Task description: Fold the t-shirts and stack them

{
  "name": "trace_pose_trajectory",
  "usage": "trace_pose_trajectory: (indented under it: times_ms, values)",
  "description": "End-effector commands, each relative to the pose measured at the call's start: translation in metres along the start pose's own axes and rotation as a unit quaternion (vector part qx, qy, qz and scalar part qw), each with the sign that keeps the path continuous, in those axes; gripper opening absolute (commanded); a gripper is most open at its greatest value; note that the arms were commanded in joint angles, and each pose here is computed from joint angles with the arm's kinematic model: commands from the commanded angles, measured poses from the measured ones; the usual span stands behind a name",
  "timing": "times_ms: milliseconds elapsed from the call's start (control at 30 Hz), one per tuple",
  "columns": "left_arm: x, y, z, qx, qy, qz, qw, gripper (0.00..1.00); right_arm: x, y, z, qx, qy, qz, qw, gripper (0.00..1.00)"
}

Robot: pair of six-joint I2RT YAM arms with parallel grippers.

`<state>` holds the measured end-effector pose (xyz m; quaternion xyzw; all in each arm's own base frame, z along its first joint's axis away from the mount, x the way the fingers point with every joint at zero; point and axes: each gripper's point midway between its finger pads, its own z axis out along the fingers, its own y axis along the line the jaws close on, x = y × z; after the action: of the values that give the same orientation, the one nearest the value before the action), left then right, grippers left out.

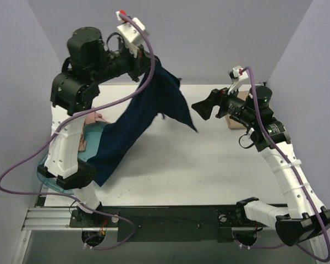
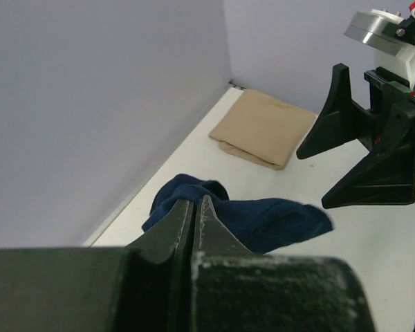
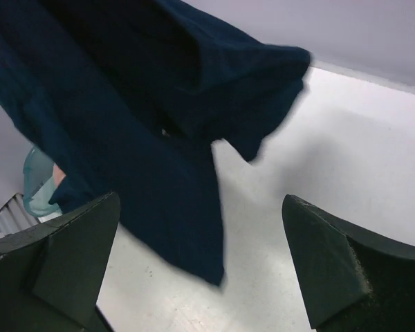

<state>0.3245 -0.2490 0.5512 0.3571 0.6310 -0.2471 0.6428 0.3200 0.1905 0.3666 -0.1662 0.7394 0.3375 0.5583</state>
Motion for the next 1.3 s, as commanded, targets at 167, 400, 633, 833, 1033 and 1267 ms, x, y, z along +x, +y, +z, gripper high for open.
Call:
trace_pose_trajectory:
  times_ms: [167, 400, 633, 833, 1033, 1267]
  values:
    - [0.099, -0.058, 0.124, 0.138, 0.079, -0.108, 0.981, 0.00, 0.046, -0.012, -0.054, 0.085, 0.081, 0.042, 0.992, 0.96]
    - [0.208, -0.104, 0.195, 0.186, 0.152, -0.088, 0.967, 0.01, 0.151, -0.076, -0.089, 0.268, 0.235, 0.094, 0.930, 0.85]
    - [0.247, -0.099, 0.189, 0.183, 0.206, -0.065, 0.959, 0.88, 0.250, -0.092, -0.078, 0.300, 0.348, 0.155, 0.874, 0.83]
    - [0.225, -0.057, 0.110, 0.167, 0.224, -0.058, 0.958, 0.90, 0.291, -0.095, -0.036, 0.288, 0.391, 0.153, 0.861, 0.74]
    - [0.293, -0.057, -0.027, 0.184, 0.375, -0.027, 0.908, 0.69, 0.316, -0.076, 0.003, 0.246, 0.429, 0.145, 0.857, 0.69]
    - [0.400, -0.092, -0.142, 0.197, 0.541, -0.035, 0.817, 0.63, 0.341, -0.080, 0.016, 0.258, 0.467, 0.136, 0.835, 0.14]
